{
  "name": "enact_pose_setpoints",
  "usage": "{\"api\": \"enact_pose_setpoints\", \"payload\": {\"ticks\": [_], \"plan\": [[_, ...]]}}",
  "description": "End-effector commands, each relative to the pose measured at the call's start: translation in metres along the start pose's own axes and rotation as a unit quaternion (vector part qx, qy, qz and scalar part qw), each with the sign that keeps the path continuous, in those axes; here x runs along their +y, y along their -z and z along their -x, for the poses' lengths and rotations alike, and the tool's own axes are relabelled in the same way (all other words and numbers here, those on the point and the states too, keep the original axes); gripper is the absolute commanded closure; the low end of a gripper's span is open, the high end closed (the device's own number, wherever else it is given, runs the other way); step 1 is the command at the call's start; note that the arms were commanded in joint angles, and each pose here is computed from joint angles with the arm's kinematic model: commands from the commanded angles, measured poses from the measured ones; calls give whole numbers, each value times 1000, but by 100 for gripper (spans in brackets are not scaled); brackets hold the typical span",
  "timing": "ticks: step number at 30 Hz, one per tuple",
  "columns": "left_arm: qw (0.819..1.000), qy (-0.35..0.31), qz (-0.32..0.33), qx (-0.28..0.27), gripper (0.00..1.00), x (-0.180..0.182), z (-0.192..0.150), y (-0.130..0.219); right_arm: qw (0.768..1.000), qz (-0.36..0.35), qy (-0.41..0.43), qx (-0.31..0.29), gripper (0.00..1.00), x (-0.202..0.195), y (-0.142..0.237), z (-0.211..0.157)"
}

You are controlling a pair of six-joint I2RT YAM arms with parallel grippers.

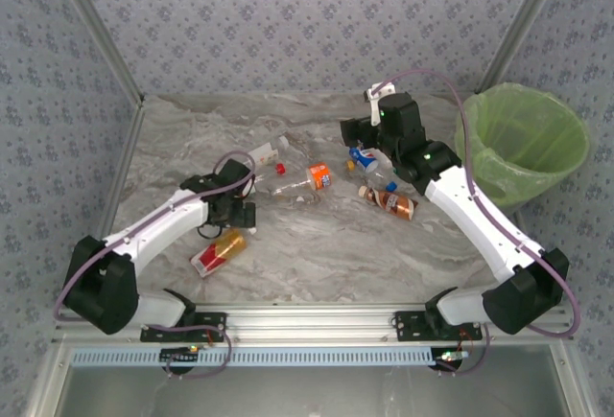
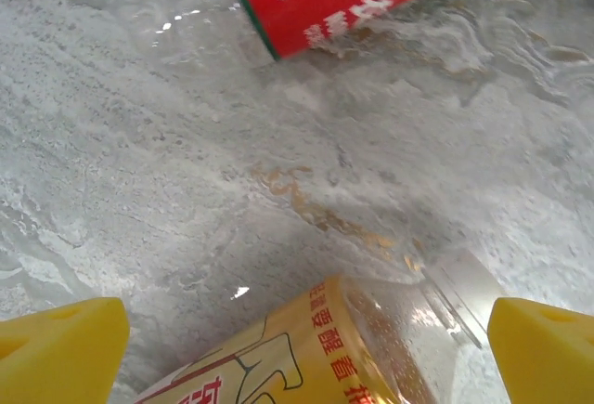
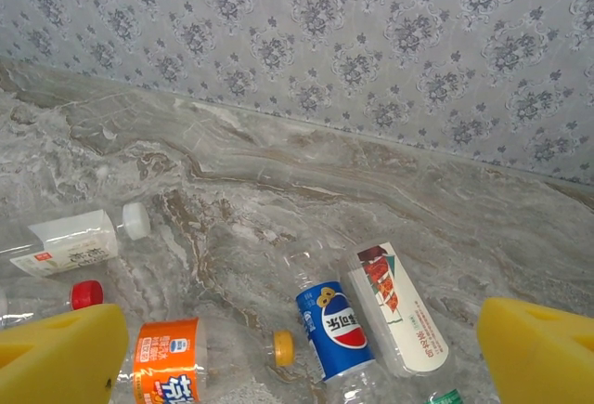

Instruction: Put the plastic bottles in the bin

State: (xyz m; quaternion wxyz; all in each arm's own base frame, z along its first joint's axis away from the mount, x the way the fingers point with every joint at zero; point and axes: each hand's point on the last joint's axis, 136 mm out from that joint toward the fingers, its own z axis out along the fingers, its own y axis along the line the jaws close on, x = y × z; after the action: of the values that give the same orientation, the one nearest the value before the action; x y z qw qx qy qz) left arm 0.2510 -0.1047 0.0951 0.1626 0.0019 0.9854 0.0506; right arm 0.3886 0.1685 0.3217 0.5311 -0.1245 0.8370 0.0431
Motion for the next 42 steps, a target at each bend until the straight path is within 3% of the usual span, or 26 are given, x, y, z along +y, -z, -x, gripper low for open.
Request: {"api": "enact_pose_setpoints", "payload": {"ticks": [1,6,8,12,18,26,32,34,42], "plan": [[996,-71,8,56,1,-4,-19,18,1000,-17,10,5,1,-5,3,-3],[973,-176,56,137,1,-6,-37,34,999,-34,12,8,1,-11,5,-7],[958,-221,116,140,1,3,-29,38,999,-42,14,8,1,-15,5,-8],[939,-282,118,159,1,-5,-17,32,998,-59,14,8,1,-23,6,-10],[925,-293,66,235,1,-6,-26,4,997,-76,7,4,1,-40,12,-15],[911,-304,0,279,1,-21,-53,-24,993,-111,-29,-9,1,-75,26,-20],[899,-310,12,309,2,-19,-65,-45,991,-118,-67,7,1,-95,21,-41],[901,-309,18,305,6,-17,-69,-56,990,-119,-69,8,1,-98,21,-42],[907,-303,44,289,37,-14,-59,-63,990,-117,-76,7,1,-100,27,-39]]}}
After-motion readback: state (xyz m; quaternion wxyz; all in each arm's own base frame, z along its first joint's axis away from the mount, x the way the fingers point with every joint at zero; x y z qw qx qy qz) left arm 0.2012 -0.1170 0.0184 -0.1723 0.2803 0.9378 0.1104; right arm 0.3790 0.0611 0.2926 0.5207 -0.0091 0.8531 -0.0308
